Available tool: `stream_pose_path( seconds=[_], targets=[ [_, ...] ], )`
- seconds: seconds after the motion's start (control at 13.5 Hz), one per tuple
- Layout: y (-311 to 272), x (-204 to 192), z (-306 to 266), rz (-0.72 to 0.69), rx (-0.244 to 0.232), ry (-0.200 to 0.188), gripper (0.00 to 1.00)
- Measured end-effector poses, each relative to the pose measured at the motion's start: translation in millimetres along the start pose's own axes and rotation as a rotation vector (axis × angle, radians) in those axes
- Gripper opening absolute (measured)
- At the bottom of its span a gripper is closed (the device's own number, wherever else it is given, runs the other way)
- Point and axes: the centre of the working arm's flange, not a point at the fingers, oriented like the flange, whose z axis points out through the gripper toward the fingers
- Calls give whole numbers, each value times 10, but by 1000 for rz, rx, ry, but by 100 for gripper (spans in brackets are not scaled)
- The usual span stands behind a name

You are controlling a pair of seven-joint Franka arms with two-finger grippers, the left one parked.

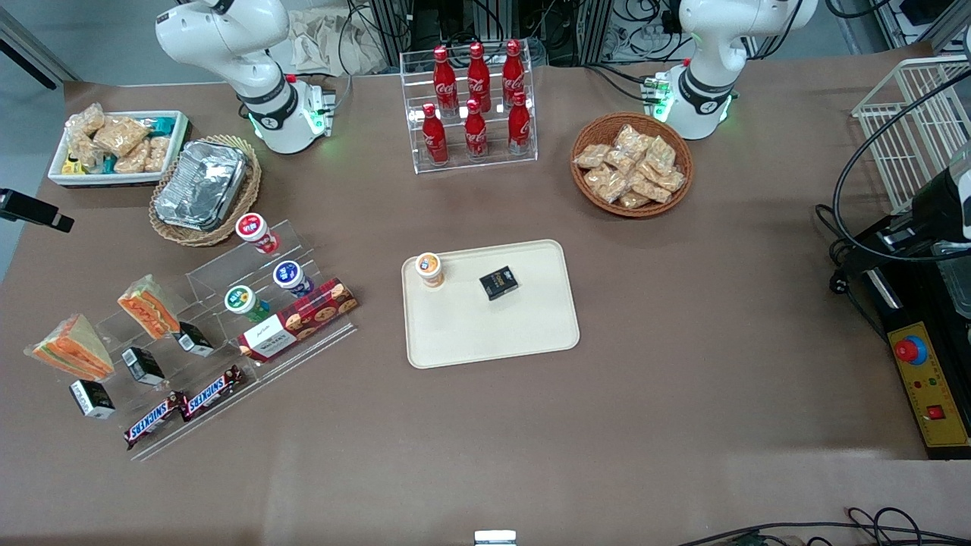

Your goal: Place sandwich on tray

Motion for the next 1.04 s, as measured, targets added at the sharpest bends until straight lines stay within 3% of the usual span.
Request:
stream_pose_path(
  seconds=[0.81, 1.04],
  targets=[
    [36, 29, -10, -4, 1, 19, 100],
    [357, 72, 7, -83, 1, 27, 100]
  ],
)
